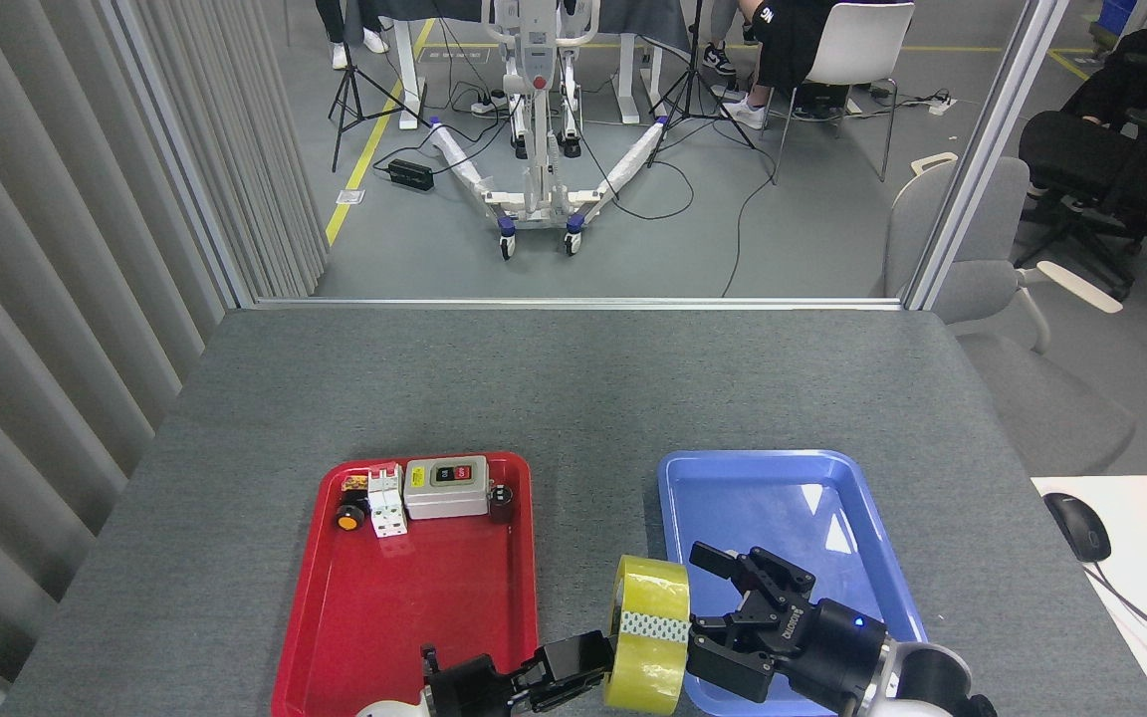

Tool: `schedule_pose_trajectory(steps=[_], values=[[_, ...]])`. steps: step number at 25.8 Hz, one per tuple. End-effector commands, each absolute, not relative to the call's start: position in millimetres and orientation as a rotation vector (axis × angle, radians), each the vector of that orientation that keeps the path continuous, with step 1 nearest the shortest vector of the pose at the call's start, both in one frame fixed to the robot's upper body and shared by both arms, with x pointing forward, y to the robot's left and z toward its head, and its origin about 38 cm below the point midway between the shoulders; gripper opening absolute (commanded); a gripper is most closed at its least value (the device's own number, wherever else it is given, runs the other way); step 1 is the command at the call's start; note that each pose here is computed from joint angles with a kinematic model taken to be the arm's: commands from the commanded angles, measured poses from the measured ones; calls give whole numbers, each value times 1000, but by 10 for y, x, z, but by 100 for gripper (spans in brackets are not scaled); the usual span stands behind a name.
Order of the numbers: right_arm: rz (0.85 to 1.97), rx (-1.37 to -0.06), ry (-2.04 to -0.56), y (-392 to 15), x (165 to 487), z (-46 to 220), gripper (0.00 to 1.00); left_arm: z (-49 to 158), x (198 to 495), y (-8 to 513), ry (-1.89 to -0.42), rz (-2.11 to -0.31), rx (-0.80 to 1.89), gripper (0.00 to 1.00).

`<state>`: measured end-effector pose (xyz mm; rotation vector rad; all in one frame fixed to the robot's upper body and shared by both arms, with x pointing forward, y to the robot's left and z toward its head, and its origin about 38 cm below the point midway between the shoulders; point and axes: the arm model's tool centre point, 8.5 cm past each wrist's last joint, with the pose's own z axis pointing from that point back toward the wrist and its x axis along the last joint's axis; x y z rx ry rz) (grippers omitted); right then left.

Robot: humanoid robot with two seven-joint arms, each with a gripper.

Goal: Place and move tape with both arms
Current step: 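Bring the right gripper to the tape roll and grasp its side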

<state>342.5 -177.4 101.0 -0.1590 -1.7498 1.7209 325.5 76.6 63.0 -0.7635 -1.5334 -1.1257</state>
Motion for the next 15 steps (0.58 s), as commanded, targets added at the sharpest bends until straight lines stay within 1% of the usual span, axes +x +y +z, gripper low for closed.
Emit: schedule_pose_trajectory(steps=[1, 3, 8, 10, 15], values=[[1774, -218, -1714, -1751, 3477, 1014, 95, 618, 3260, 797, -1529, -1126, -762, 0], [1790, -217, -1715, -1702, 3490, 1023, 94, 614, 3263, 818, -1529, -1126, -762, 0], [1819, -196, -1706, -1636, 3454, 983, 84, 602, 3265, 844, -1540, -1119, -766, 0], [1827, -186, -1708, -1603, 3448, 977, 76, 599, 3265, 848, -1541, -1120, -766, 0], [1835, -165, -1704, -1556, 3444, 942, 61, 585, 3279, 906, -1539, -1113, -753, 0]])
